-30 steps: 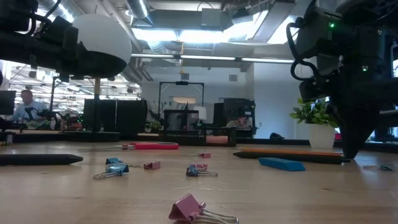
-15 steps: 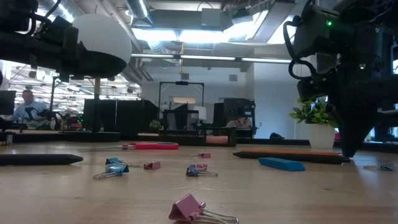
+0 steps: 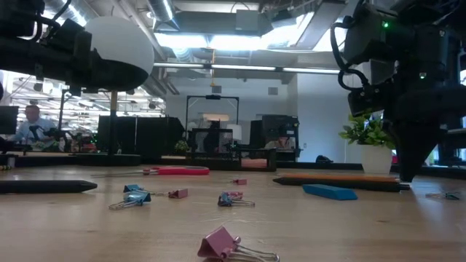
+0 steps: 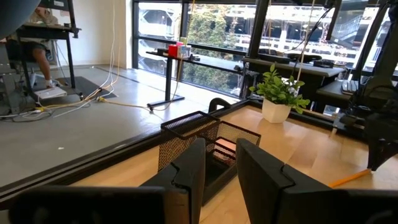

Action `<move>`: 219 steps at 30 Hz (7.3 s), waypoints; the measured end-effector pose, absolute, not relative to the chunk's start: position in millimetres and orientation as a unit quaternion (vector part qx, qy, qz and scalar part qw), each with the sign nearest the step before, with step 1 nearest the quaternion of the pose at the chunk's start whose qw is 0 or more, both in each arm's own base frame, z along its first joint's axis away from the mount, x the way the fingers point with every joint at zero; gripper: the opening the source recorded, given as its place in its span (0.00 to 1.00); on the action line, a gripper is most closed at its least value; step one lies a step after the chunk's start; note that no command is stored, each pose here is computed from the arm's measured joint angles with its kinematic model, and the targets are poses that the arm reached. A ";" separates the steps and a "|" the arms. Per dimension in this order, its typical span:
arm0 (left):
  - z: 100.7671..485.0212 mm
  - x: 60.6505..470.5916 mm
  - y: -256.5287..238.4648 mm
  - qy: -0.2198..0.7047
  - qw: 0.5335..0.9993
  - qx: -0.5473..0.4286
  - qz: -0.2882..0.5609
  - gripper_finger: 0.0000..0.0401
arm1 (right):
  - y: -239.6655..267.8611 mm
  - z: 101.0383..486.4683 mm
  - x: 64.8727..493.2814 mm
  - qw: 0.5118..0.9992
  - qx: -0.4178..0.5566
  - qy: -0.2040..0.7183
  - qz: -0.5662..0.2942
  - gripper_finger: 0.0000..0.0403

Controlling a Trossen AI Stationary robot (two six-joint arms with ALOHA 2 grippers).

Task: Pick and place office supplies into organizer
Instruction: Put the orange pencil into the black desk organizer

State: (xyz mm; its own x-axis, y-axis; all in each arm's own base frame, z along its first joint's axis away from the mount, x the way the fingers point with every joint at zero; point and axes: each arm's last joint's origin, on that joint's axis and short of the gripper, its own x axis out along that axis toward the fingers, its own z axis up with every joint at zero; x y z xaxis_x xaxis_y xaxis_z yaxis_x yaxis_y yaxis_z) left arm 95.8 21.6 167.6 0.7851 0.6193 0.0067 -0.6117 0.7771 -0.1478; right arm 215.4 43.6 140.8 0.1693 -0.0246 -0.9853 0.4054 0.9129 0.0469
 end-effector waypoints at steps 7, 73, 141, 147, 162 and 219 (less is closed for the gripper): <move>167.6 95.8 21.6 -0.027 0.942 -0.069 0.327 0.21 | 43.2 141.5 214.4 0.747 0.149 0.631 -0.144 0.00; 237.1 267.5 19.8 0.292 0.953 0.072 0.038 0.36 | 44.8 128.1 225.6 0.762 0.136 0.617 -0.141 0.04; 147.3 436.6 12.2 0.490 0.827 0.265 -0.081 0.36 | 47.2 128.7 234.4 0.790 0.147 0.580 -0.131 0.04; 139.2 435.9 13.2 0.505 0.818 0.264 -0.077 0.36 | 47.2 128.9 234.6 0.791 0.147 0.579 -0.131 0.04; 134.3 437.9 13.2 0.503 0.822 0.257 -0.074 0.27 | 47.3 129.0 234.9 0.792 0.147 0.578 -0.130 0.04; 149.0 438.3 40.3 0.546 0.812 0.201 -0.041 0.03 | 50.3 196.7 248.7 0.850 0.101 0.511 -0.074 0.05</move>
